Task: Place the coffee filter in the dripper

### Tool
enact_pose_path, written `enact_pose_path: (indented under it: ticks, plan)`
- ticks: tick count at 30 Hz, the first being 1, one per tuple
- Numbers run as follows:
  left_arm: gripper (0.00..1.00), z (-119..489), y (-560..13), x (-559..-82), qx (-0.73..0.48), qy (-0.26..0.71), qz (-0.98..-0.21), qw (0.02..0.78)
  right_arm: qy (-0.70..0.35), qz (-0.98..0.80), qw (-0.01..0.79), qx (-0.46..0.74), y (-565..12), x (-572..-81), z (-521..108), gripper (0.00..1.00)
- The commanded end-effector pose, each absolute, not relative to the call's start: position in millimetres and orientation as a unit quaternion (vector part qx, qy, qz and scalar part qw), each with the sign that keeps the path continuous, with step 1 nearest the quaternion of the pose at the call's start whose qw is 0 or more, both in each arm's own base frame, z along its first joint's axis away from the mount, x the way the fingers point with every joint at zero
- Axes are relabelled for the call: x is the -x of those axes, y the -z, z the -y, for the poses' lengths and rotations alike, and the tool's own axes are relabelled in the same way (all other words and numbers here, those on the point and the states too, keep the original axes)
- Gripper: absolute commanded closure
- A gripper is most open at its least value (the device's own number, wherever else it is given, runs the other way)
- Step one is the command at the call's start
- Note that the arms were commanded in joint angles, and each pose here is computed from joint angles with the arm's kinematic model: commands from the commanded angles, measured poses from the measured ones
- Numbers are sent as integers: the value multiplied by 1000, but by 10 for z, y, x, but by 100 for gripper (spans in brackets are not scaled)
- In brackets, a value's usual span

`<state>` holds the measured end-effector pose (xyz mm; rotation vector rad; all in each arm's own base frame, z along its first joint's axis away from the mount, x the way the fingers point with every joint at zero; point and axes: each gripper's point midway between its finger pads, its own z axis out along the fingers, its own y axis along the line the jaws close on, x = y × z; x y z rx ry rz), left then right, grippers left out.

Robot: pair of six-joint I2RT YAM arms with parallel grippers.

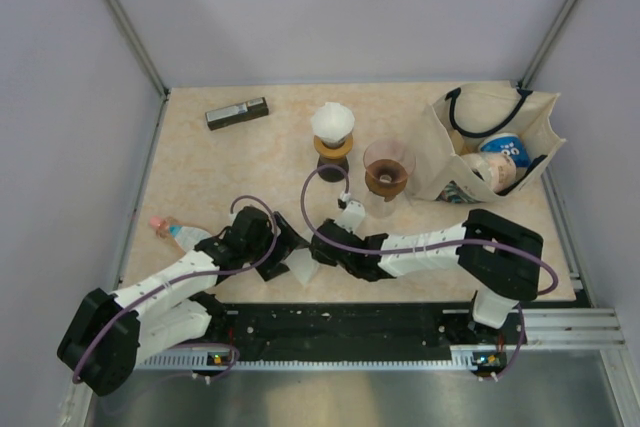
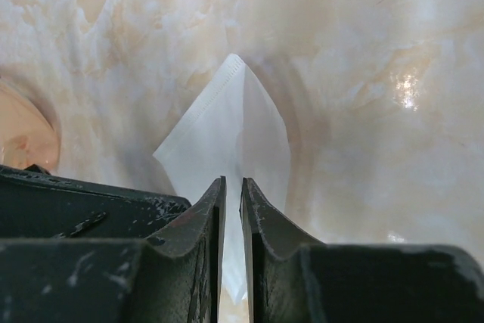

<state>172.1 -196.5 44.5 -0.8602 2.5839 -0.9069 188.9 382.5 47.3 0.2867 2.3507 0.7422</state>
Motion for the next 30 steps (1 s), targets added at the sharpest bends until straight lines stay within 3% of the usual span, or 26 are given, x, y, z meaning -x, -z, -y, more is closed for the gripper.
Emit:
enact_pose_path:
  ticks: [1, 3, 5, 10, 18, 23, 28, 30]
  plan:
    - [1, 1924, -380, -1652, 297, 305, -896, 130, -287, -891, 334, -109, -489, -1918, -3929, 85]
    - [1, 1925, -368, -1643, 296, 304, -896, 128, -289, -891, 333, -109, -457, -1908, -3931, 89]
    - [1, 1929, -374, -1645, 295, 305, -896, 128, -291, -890, 337, -97, -492, -1913, -3948, 100]
    - [1, 1887, -513, -1658, 278, 296, -902, 143, -298, -872, 389, -2, -878, -1923, -3973, 100]
    - [1, 1497, -1279, -1712, 245, 257, -899, 257, -232, -785, 478, 318, -1492, -1774, -3572, 100]
    - [1, 1436, -1573, -1704, 231, 283, -881, 302, -214, -622, 450, 604, -1565, -1324, -3390, 100]
    - [1, 1579, -1938, -1720, 182, 333, -866, 326, -193, -459, 423, 757, -1664, -1058, -3222, 100]
    - [1, 1771, -1999, -1664, 141, 370, -867, 302, -182, -419, 419, 785, -1780, -1040, -3233, 100]
